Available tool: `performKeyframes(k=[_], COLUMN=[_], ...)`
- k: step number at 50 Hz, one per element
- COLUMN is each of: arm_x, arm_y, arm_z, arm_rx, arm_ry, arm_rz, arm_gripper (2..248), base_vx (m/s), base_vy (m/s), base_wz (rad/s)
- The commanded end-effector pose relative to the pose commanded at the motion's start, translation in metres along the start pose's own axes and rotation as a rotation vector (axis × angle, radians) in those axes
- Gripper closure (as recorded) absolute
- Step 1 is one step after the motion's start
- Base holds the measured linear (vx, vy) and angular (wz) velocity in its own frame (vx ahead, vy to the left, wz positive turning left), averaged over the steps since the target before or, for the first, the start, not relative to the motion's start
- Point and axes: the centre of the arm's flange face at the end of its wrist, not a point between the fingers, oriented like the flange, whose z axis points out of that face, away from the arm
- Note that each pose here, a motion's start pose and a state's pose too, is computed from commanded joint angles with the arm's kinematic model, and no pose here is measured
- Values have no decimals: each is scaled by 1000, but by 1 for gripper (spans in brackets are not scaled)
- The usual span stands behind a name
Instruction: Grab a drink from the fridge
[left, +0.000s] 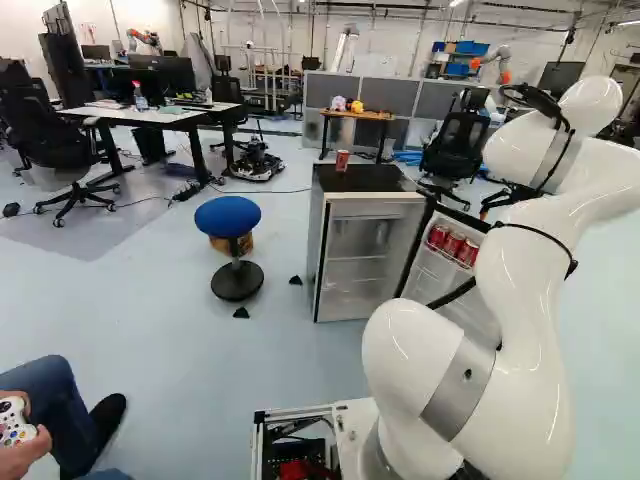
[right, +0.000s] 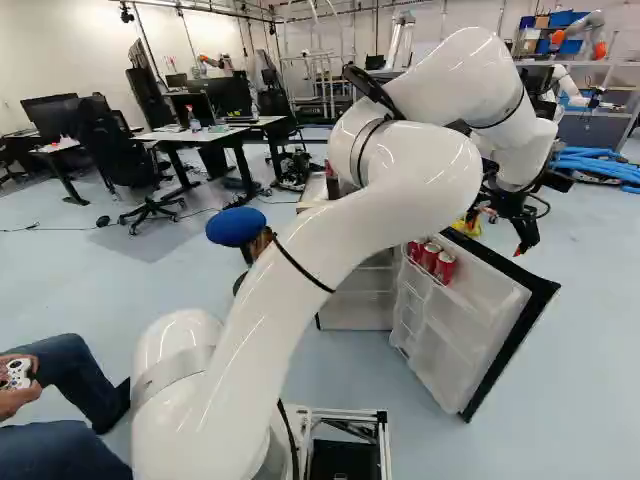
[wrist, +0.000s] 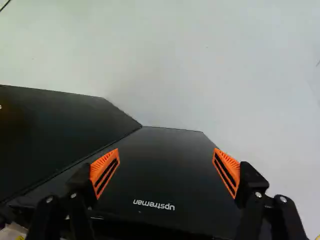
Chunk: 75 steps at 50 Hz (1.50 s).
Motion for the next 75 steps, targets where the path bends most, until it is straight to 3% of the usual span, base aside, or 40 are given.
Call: performKeyframes(k=[8,27,75], arm_x=[-1,-3,-34], arm_y=[1,3,22], arm_z=[12,12,2], arm_rx=[-1,-2,-9], arm_ry=[-11,-29,-142], arm_rz=[1,3,31], arm_gripper=[3,3,3], base_vx=[0,0,0], base_vy=[0,0,0], base_wz=[0,0,0])
